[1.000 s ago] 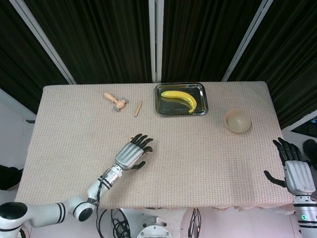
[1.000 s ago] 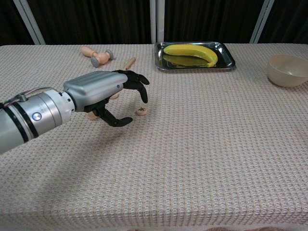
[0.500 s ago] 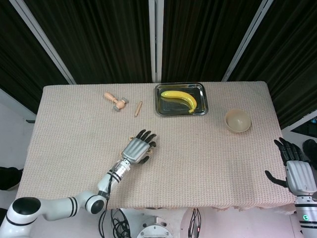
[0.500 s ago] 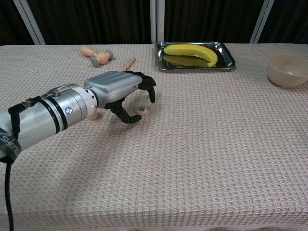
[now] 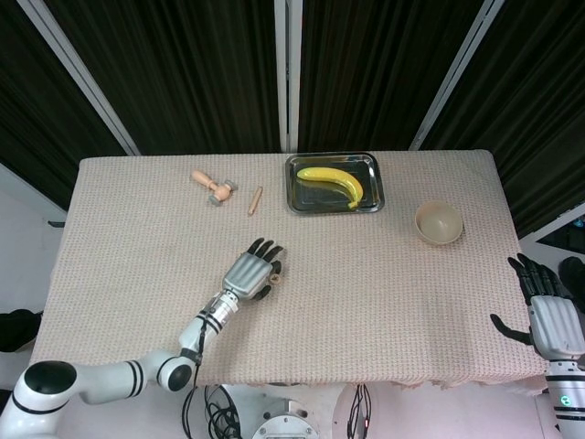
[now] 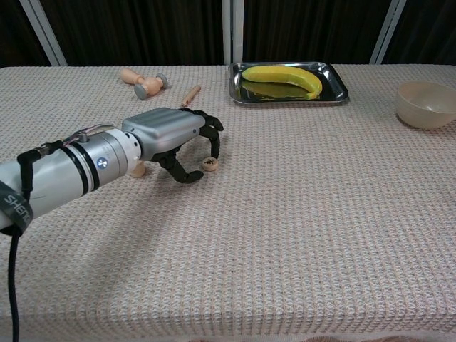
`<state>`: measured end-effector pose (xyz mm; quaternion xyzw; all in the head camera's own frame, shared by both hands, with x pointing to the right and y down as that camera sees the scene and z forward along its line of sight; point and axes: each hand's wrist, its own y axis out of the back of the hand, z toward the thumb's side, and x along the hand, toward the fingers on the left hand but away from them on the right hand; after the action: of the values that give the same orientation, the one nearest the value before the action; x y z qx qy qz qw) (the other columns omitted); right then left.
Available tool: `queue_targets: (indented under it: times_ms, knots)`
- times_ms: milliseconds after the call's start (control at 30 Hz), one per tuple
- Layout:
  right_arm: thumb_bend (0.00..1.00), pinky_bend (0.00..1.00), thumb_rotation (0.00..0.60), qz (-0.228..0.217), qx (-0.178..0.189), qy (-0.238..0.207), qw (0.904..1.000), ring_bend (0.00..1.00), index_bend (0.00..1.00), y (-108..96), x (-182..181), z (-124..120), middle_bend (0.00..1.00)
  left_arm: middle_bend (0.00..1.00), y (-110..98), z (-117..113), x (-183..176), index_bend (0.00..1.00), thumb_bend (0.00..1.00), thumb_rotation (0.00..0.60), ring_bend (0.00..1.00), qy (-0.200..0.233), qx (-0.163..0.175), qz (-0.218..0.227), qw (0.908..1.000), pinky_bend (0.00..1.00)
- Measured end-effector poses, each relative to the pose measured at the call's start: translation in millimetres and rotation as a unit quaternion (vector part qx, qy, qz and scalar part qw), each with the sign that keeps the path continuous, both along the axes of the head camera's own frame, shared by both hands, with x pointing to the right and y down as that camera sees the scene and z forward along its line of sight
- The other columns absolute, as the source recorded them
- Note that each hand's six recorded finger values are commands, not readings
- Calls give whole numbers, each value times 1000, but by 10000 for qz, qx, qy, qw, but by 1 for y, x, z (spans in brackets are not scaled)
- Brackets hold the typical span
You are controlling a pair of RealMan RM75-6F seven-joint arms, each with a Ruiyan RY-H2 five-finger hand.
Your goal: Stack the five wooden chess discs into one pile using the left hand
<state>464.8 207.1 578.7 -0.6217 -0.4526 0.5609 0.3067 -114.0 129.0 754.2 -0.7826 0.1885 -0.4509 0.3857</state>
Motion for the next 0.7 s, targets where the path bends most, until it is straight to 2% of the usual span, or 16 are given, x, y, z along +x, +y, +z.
queue_targets:
  times_ms: [400, 700]
  knots:
    - [163, 0, 600, 5, -9, 10, 10000, 0, 0, 0, 0, 0, 0, 84, 2, 0, 2, 402, 338, 600, 0, 127, -13, 19, 9999, 0]
    - [163, 0, 600, 7, -4, 10, 10000, 0, 0, 0, 1, 0, 0, 88, 2, 0, 4, 452, 337, 600, 0, 178, 25, 18, 9998, 0]
